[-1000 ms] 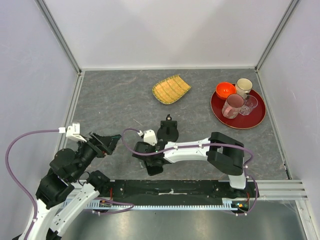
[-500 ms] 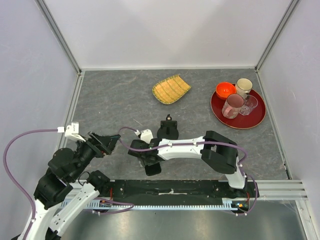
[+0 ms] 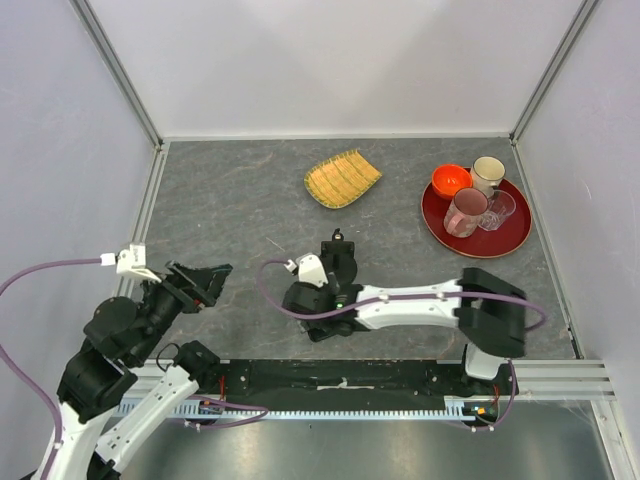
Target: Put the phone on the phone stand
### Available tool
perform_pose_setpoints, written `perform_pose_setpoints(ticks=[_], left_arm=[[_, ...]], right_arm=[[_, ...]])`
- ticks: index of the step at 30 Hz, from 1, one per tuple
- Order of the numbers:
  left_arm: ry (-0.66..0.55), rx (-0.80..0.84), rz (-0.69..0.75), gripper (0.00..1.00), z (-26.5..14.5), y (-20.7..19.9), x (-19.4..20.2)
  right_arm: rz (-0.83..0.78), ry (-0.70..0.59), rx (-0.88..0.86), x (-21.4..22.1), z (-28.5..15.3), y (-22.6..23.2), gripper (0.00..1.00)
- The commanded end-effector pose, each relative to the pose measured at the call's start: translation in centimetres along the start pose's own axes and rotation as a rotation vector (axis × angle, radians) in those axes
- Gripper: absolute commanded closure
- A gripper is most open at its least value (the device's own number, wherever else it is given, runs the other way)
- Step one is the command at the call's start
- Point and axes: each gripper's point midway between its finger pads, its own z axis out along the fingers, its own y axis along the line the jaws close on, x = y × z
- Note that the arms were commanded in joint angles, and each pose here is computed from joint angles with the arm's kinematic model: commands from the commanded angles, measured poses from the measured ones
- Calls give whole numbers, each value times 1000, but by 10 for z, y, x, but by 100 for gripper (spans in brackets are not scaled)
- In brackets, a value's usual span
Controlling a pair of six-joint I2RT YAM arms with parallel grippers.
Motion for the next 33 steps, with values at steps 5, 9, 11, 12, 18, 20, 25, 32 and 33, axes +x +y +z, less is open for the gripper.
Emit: perform_pose_setpoints(ticks=[5, 9, 11, 12, 18, 20, 25, 32, 33], left_arm=[[131, 10, 5, 12, 32, -3, 35], [305, 343, 49, 11, 41, -51, 79], [396, 384, 60, 13, 57, -56, 100], [455, 422, 62, 14, 56, -62, 109], [554, 461, 31, 16, 76, -70, 130], [573, 449, 18, 23, 80, -67, 136], [581, 437, -15, 44, 90, -66, 143], [576, 509, 53, 96, 86, -78, 135], [578, 508, 68, 98, 83, -77, 134]], right_arm=[[59, -591, -412, -86, -113, 21, 100], [109, -684, -470, -98, -147, 4, 100], [96, -688, -489, -100, -153, 5, 100], [98, -694, -495, -101, -157, 4, 100], [115, -722, -508, -110, -171, 0, 100], [119, -729, -521, -112, -175, 1, 100], [98, -727, -545, -115, -183, 5, 100], [-84, -566, -593, -85, -168, 28, 52], [-111, -535, -606, -79, -168, 30, 43]])
